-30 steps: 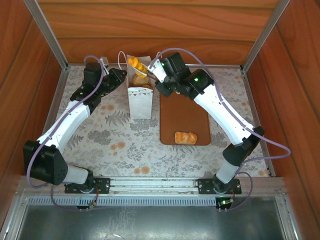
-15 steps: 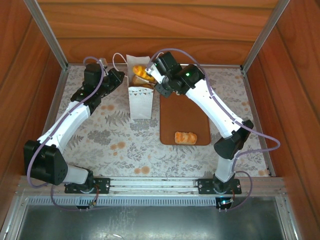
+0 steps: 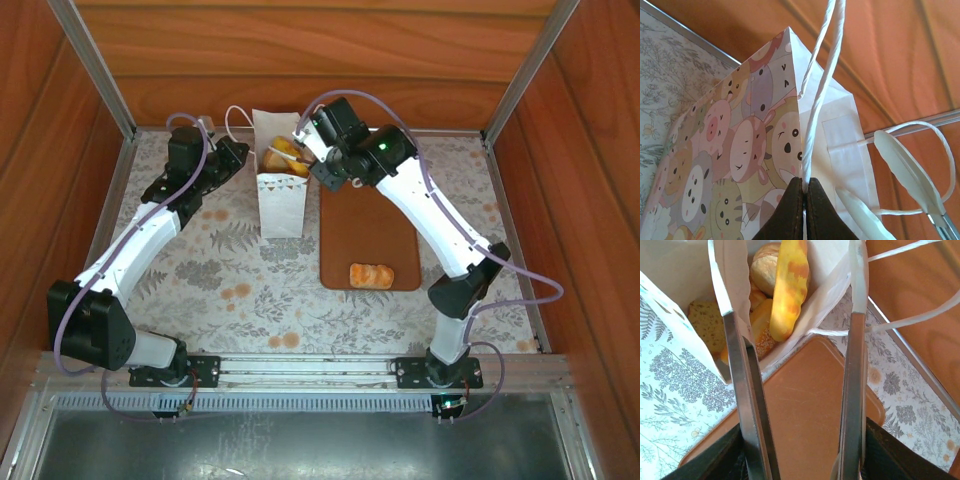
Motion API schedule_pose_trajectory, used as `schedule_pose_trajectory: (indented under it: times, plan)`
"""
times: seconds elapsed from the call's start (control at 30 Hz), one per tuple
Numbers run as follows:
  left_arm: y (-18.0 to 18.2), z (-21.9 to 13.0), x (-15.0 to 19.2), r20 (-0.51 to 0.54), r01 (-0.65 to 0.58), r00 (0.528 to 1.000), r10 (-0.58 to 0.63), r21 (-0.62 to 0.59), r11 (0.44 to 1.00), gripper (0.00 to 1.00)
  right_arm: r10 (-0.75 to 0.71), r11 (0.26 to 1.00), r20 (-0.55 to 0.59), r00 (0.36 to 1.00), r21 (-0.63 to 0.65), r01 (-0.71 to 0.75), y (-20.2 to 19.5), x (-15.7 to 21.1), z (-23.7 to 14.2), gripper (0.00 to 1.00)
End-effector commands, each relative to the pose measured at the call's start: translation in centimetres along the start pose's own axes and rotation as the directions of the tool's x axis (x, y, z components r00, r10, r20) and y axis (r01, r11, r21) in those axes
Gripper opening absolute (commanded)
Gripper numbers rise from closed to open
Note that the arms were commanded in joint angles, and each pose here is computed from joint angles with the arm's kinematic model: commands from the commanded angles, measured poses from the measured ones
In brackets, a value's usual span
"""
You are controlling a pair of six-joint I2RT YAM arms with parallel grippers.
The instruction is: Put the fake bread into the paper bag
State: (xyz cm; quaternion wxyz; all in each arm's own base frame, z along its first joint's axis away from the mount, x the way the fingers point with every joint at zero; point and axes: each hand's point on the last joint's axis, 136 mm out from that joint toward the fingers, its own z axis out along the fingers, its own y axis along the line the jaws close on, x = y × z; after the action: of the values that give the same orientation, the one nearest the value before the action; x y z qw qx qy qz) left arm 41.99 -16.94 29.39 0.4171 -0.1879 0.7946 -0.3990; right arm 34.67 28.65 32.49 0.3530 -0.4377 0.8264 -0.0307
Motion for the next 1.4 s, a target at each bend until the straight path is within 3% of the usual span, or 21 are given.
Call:
schedule_pose_trajectory:
  times: [0.0, 0.3, 0.4, 0.5, 0.73, 0.93, 1.37]
  plan:
    - [-0.8, -0.7, 0.2, -0.001, -0.004, 1.000, 0.004, 0.034, 0.999, 0.23, 0.018, 1.000, 0.110, 0.994, -0.016, -0.017, -0.2, -1.0, -3.7, 0.56]
    - [-0.3, -3.3, 0.1, 0.037, -0.011, 0.999, 0.010, 0.034, 0.999, 0.45, -0.105, 0.994, 0.100, 0.989, 0.037, 0.101, -0.7, 4.3, -8.2, 0.56]
    - [0.0, -4.6, 0.3, 0.053, -0.029, 0.998, 0.028, 0.030, 0.999, 0.60, -0.138, 0.990, 0.087, 0.987, 0.015, 0.138, 0.0, 7.2, -9.5, 0.58]
    - [0.2, -6.0, 0.7, 0.054, -0.073, 0.996, 0.072, 0.013, 0.997, 0.80, -0.158, 0.987, 0.023, 0.987, -0.011, 0.158, 0.8, 10.5, -10.4, 0.59]
    - [1.5, -9.3, 1.0, 0.100, -0.150, 0.983, 0.155, -0.049, 0.987, 1.00, -0.245, 0.969, -0.223, 0.943, -0.071, 0.235, 2.1, 19.0, -10.1, 0.58]
    - [2.9, -11.4, 1.1, 0.150, -0.180, 0.970, 0.193, -0.098, 0.979, 1.00, -0.319, 0.947, -0.371, 0.872, -0.160, 0.278, 3.6, 24.3, -9.7, 0.58]
    - [4.1, -12.1, 0.8, 0.202, -0.202, 0.952, 0.228, -0.142, 0.969, 1.00, -0.402, 0.915, -0.564, 0.722, -0.284, 0.288, 5.0, 30.0, -9.3, 0.59]
